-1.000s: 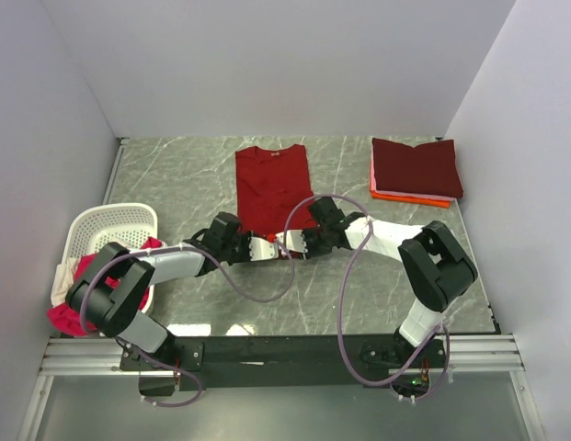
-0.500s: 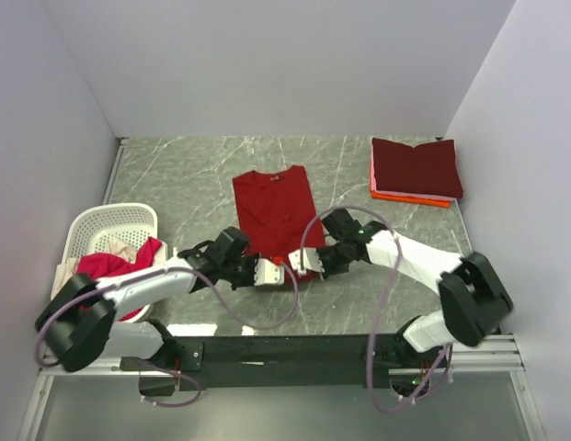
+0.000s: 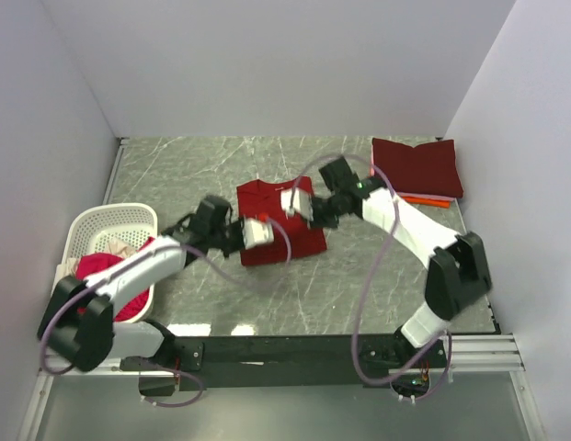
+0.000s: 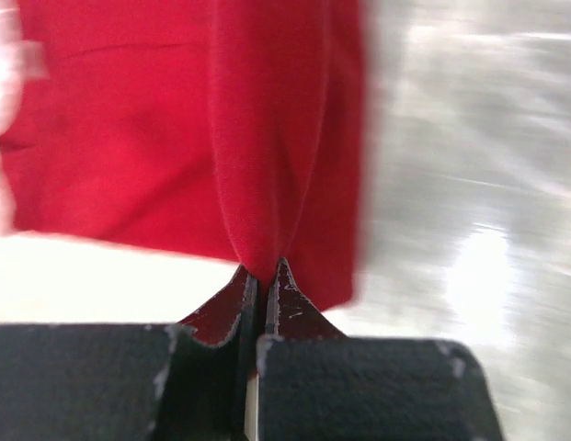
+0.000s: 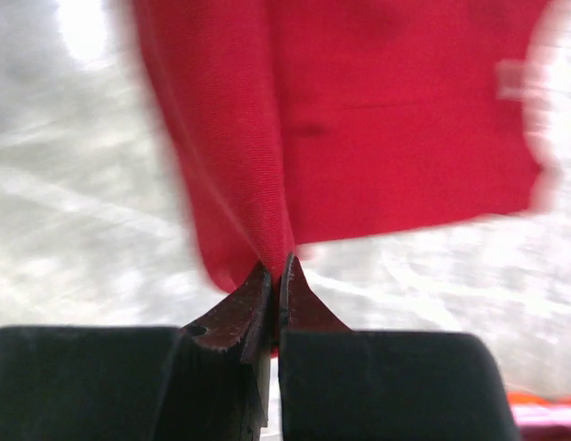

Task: Fold and stack the t-shirts
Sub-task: Fold the tshirt

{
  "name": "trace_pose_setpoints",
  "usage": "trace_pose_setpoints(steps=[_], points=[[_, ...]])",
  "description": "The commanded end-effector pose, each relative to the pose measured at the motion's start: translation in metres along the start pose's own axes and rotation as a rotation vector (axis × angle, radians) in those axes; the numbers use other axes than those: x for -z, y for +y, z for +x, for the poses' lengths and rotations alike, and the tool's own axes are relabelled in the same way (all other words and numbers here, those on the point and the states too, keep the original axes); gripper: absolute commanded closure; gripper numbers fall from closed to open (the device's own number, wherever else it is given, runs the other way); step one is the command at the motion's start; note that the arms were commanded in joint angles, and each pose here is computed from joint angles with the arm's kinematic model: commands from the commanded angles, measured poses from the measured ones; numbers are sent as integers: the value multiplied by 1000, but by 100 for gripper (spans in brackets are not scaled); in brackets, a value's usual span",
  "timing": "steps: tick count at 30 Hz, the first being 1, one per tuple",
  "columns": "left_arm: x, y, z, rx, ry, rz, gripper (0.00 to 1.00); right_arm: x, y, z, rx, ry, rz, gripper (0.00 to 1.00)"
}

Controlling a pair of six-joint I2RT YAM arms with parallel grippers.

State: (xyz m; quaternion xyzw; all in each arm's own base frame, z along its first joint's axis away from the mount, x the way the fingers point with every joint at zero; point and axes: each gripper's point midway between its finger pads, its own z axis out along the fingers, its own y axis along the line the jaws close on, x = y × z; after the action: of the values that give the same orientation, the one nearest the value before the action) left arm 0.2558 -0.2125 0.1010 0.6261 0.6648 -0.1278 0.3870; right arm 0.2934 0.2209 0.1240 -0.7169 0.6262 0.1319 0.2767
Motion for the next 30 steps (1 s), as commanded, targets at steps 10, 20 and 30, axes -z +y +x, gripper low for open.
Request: trace_pose_setpoints(steps=[10, 20, 30], points=[[-36, 195, 2, 63, -53, -233, 99, -15, -186, 7, -205, 35, 322, 100], [-80, 248, 44, 207, 22, -318, 100, -42, -241, 32, -260, 60, 501, 100], [-80, 297, 53, 476, 52, -538, 52, -39, -283, 41, -387, 42, 733, 38]])
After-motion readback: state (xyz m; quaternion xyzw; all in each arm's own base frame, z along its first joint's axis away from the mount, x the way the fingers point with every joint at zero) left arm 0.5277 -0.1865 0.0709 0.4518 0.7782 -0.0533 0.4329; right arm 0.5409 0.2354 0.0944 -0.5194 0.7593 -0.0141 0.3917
